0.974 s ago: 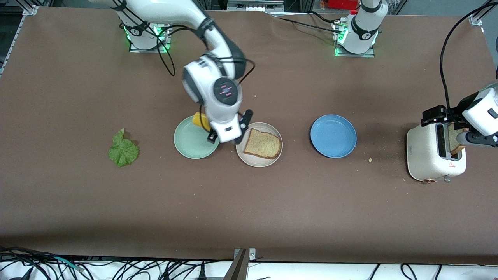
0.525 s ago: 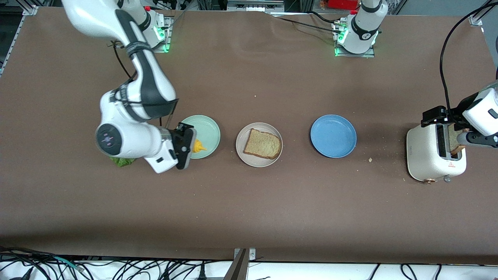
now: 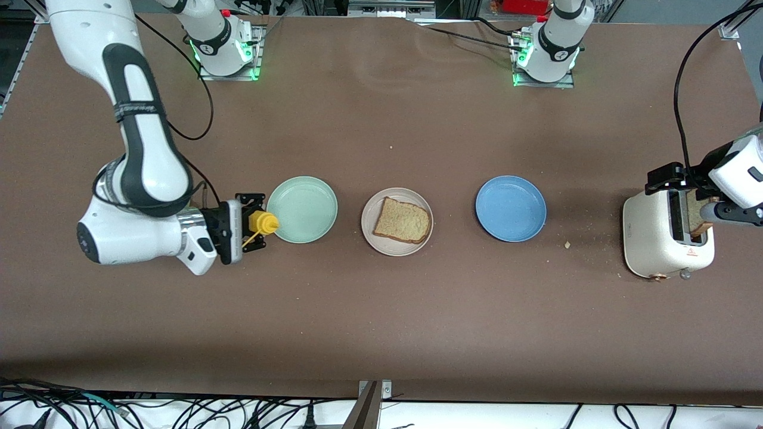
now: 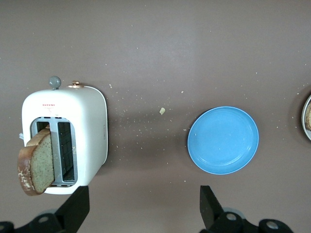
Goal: Make sandwich in beige plate with both arms
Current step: 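Carry the yellow bottle back and lower it beside the lettuce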
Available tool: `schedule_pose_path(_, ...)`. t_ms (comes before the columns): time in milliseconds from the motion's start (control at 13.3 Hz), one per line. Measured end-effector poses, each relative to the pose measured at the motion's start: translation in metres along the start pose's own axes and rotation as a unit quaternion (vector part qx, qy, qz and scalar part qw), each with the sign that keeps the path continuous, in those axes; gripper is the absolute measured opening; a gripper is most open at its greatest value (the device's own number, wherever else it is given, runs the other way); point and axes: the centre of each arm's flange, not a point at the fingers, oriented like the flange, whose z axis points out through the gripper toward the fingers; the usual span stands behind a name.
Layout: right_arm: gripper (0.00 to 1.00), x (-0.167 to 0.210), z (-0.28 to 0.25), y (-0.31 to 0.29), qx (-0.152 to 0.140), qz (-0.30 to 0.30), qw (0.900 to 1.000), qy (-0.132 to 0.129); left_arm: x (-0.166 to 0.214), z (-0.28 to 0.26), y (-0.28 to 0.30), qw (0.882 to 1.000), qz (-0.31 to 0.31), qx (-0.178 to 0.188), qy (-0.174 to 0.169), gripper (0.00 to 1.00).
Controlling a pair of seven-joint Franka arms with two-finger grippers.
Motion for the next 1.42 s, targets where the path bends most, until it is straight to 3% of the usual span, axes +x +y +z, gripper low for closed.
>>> schedule_pose_path(300, 0.04, -0.077, 0.010, 0.001, 0.022, -0.045, 0.992, 0.115, 0.000, 0.000, 0.000, 1.000, 0.000, 0.000, 0.000, 1.00)
schedule_pose_path(675, 0.04, -0.159, 0.032, -0.010, 0.054, -0.122, 0.966, 0.223, 0.000, 0.000, 0.000, 1.000, -0.002, 0.000, 0.000, 1.00)
schedule_pose_path(1199, 0.04, -0.221, 0.079, -0.016, 0.044, -0.223, 0.928, 0.294, 0.000, 0.000, 0.000, 1.000, -0.002, 0.000, 0.000, 1.00)
schedule_pose_path(1424, 0.04, -0.238, 0.093, -0.014, 0.041, -0.228, 0.923, 0.307, 0.000, 0.000, 0.000, 1.000, -0.002, 0.000, 0.000, 1.00)
